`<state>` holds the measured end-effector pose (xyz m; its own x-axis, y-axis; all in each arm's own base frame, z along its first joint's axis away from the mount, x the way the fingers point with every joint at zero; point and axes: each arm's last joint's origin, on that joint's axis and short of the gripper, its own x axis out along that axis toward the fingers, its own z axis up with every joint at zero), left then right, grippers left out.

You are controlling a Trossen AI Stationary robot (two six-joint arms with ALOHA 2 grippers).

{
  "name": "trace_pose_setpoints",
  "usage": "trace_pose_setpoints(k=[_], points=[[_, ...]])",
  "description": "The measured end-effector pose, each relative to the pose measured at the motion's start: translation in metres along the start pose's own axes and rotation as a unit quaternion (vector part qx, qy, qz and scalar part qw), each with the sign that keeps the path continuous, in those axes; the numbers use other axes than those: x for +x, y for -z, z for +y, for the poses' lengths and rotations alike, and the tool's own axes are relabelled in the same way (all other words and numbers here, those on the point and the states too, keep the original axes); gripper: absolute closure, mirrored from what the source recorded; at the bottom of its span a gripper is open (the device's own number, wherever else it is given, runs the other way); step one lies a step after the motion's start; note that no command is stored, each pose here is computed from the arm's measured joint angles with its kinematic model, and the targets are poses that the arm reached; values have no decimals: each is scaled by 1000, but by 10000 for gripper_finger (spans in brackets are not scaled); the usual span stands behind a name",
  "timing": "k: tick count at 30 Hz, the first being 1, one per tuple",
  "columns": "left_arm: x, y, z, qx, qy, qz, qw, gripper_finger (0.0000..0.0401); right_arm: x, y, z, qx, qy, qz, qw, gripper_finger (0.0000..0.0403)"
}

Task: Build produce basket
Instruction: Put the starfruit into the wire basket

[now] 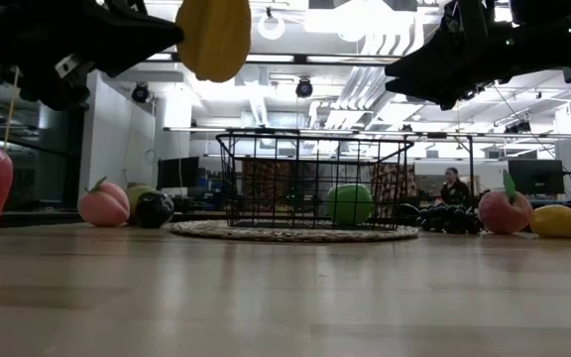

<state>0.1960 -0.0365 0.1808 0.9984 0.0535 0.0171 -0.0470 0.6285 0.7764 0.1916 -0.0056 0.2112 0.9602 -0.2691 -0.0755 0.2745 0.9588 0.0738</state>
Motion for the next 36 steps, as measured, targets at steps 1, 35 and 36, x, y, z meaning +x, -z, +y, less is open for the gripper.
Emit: trace_pose_setpoints(k=[1, 35, 36], points=[[0, 0, 0, 0, -1, 0, 1000, 400, 0, 0, 0, 0, 0, 0, 1000, 197], [121, 80, 192, -526, -142, 492, 679, 401, 0, 0, 0, 4, 0, 0, 1000, 197], [125, 87, 189, -541, -141, 495, 665, 401, 0, 0, 0, 4, 0, 0, 1000, 197]])
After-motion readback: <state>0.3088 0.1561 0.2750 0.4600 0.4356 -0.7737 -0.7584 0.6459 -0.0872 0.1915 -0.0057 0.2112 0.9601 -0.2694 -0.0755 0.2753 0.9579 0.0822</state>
